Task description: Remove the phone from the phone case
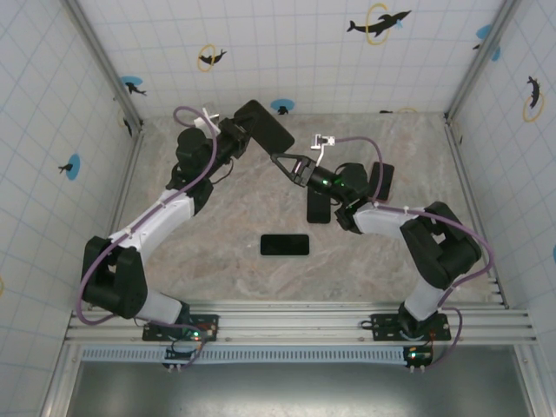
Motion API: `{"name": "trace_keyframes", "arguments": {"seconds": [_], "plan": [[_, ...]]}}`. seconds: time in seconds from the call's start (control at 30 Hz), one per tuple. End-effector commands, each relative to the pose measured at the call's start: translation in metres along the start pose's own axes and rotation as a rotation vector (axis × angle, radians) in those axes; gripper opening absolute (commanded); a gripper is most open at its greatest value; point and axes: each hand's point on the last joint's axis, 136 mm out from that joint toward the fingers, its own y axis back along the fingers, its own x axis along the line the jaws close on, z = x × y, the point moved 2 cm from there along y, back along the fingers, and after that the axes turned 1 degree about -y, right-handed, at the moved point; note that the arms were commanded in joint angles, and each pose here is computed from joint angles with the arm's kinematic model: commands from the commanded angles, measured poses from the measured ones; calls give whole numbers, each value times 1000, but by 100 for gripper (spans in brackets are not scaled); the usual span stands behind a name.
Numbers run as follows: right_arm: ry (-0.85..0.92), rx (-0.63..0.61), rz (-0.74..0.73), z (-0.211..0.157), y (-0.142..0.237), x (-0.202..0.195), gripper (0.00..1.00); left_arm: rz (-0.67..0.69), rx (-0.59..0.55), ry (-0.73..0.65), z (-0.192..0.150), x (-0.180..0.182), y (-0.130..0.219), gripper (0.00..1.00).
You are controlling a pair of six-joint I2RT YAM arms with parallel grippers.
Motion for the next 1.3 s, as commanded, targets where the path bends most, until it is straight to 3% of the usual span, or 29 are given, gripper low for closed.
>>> {"name": "trace_keyframes", "arguments": {"seconds": [0.0, 0.67, 0.93, 1.27], "plan": [[60, -19, 46, 10, -2, 13, 20, -83, -19, 2, 5, -27, 2, 0], [168, 64, -160, 5, 7, -35, 11, -140, 77, 98, -8, -41, 4, 0], [120, 55, -222, 9, 16, -51, 11, -141, 122, 36, -17, -48, 10, 0], [202, 191, -125, -2, 36, -24, 39, -138, 174, -245, -17, -50, 10, 0]]}}
